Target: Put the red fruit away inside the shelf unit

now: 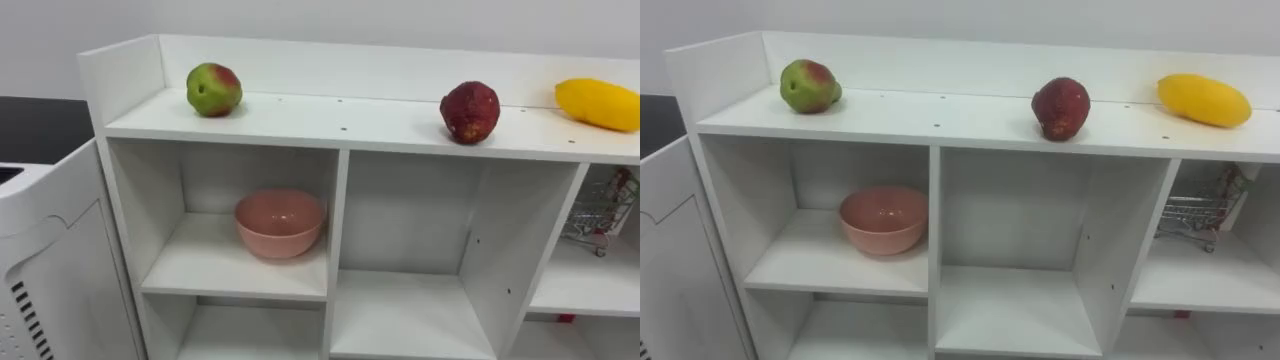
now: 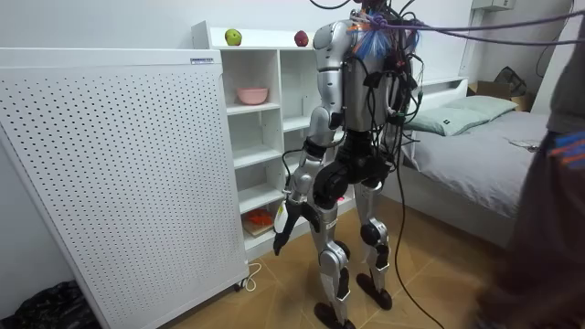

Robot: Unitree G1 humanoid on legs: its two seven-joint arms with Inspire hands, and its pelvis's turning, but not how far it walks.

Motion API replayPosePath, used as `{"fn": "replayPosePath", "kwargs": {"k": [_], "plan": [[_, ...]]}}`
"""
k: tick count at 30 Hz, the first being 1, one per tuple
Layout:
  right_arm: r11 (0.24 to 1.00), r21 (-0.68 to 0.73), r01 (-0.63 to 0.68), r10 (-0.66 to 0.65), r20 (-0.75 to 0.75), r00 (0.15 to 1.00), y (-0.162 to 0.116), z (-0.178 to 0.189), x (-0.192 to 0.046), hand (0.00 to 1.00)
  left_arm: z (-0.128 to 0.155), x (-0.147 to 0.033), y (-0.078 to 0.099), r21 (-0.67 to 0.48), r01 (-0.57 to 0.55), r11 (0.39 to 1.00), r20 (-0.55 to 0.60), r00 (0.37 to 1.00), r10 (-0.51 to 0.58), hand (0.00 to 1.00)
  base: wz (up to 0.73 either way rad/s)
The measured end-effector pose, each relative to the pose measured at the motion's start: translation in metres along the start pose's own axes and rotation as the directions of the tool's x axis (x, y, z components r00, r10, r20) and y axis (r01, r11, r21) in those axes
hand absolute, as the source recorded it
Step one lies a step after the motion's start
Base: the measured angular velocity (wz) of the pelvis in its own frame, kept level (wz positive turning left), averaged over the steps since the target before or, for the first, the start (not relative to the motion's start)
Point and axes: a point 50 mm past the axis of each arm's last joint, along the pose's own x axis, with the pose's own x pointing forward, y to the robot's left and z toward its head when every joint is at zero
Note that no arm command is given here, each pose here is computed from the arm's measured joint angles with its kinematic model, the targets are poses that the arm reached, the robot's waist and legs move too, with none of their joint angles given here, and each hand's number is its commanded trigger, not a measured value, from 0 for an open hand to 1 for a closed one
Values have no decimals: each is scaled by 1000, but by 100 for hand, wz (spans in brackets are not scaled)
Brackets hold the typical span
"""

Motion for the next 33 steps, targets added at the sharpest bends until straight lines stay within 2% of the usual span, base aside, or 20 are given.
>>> {"fn": "replayPosePath", "kwargs": {"k": [14,17,21,26,29,33], "plan": [[1000,25,16,-16,-5,1000,1,-2,0,0,-3,-1,-2,0,6,1000,-8,1000,-6,0,0],[997,69,39,-38,-7,999,0,-3,0,0,-2,-1,-3,-3,4,1000,-7,1000,-4,0,0],[975,202,93,-92,-14,996,-3,-4,0,0,0,-2,-9,-15,10,1000,0,1000,-10,0,0],[915,361,178,-244,145,959,-20,42,-6,0,2,-2,-8,-48,-5,999,23,1000,6,0,0],[881,425,210,-348,280,895,-30,84,-17,0,4,-1,-2,-58,-33,998,49,998,35,0,-2],[862,476,174,-441,535,721,-33,153,-54,0,4,-1,0,-76,-63,995,57,996,67,0,-12]]}}
